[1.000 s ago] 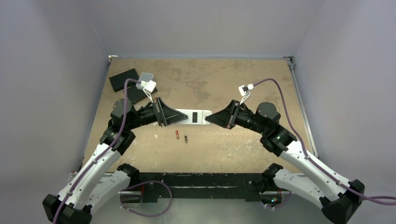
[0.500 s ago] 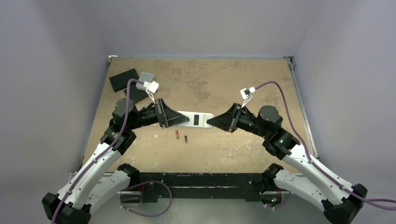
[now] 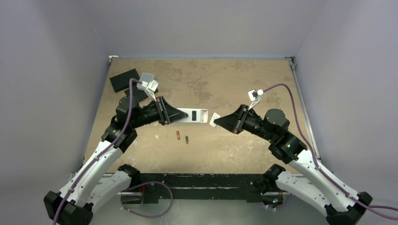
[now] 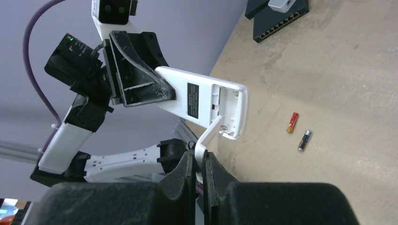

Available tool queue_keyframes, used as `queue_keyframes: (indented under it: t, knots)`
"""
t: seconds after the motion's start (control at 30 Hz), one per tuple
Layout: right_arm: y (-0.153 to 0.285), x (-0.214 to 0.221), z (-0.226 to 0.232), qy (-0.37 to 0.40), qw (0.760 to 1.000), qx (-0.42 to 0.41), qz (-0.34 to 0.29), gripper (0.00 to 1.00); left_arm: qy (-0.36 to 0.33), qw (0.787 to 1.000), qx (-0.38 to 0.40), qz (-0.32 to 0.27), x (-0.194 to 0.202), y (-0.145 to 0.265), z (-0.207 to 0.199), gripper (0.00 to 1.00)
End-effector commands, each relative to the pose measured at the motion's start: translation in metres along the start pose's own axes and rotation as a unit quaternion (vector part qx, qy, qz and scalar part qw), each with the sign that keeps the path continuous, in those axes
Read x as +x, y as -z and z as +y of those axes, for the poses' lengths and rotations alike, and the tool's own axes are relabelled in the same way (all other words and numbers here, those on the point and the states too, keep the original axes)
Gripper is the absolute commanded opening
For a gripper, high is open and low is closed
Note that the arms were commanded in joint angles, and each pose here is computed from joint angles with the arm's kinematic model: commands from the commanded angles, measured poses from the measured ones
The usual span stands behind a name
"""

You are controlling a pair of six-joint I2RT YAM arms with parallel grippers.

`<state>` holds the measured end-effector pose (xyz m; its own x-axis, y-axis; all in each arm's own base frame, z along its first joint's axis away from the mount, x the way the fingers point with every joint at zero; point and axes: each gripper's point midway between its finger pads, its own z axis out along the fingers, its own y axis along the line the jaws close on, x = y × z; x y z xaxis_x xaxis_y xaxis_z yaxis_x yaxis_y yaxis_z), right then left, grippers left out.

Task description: Load the batteries into the remote control

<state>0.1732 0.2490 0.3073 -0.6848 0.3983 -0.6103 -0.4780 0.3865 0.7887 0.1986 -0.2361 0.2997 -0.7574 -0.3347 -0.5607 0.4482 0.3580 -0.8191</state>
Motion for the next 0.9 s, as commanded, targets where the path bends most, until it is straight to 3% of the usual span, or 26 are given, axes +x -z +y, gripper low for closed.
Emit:
queue_keyframes:
  t: [0.0, 0.4, 0.63, 0.87]
  knots:
    - [-0.001, -0.006, -0.002, 0.013, 1.0, 0.007, -0.013, 0.06, -0.027, 0.999, 0.007, -0.023, -0.014, 0.001, -0.009, 0.0]
    - [-0.009, -0.001, -0.016, 0.018, 0.999, 0.034, 0.005, 0.03, -0.039, 0.999, -0.023, -0.021, -0.013, 0.003, 0.001, 0.0]
    - [-0.022, 0.006, -0.05, 0.04, 0.993, 0.106, 0.034, 0.0, -0.055, 0.996, -0.063, -0.016, -0.013, 0.007, 0.014, 0.0]
    - [-0.041, 0.022, -0.08, 0.044, 0.99, 0.121, 0.059, 0.0, -0.059, 0.996, -0.067, -0.014, -0.009, 0.011, 0.014, 0.0]
